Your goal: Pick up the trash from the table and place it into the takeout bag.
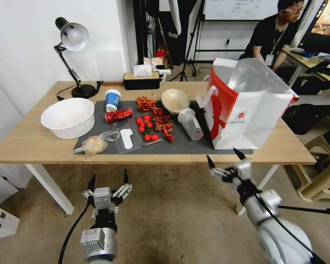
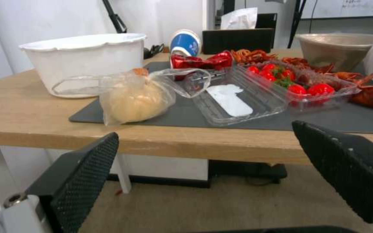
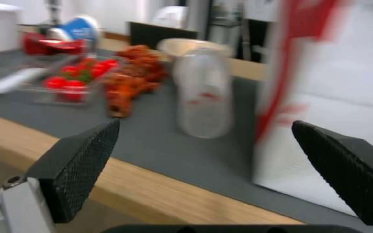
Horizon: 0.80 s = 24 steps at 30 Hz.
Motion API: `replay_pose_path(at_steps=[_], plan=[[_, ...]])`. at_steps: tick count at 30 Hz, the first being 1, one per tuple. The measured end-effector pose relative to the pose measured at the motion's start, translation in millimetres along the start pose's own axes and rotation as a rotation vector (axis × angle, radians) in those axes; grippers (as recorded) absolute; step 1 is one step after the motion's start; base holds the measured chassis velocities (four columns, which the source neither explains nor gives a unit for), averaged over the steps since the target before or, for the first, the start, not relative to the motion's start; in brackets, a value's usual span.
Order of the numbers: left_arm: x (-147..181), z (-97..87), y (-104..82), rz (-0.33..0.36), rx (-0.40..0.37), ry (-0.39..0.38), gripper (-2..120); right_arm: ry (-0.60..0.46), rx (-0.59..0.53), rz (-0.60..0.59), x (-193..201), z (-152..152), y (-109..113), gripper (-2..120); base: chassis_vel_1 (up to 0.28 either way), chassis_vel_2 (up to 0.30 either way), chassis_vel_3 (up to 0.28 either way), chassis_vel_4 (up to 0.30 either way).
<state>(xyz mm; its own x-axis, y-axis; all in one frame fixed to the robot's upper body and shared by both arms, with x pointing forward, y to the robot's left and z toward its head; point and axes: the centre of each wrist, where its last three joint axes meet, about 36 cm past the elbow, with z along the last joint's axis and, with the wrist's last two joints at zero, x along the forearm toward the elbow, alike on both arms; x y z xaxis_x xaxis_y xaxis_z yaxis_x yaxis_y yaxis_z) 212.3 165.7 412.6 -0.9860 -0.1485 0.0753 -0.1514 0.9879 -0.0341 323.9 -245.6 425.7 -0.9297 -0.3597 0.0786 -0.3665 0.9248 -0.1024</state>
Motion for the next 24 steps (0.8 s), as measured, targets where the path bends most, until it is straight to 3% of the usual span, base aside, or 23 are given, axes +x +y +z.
replay_pose_path(at_steps=[6,10,17,24], plan=[[4,0.5,-0.5,-0.019,-0.004,0.008,100,-0.029,-0.058,-0.148,-47,3,26,100,0.000,0.000,0.000,0.000],[4,0.8,-0.5,-0.033,-0.006,0.009,100,-0.049,-0.056,-0.137,-78,-6,35,100,0.000,0.000,0.000,0.000],[4,0.8,-0.1,-0.039,-0.006,0.008,100,-0.049,-0.050,-0.120,-91,-15,41,100,0.000,0.000,0.000,0.000],[4,0.1,3.2,-0.055,-0.011,0.006,100,0.023,-0.054,-0.040,-110,-49,55,100,0.000,0.000,0.000,0.000]])
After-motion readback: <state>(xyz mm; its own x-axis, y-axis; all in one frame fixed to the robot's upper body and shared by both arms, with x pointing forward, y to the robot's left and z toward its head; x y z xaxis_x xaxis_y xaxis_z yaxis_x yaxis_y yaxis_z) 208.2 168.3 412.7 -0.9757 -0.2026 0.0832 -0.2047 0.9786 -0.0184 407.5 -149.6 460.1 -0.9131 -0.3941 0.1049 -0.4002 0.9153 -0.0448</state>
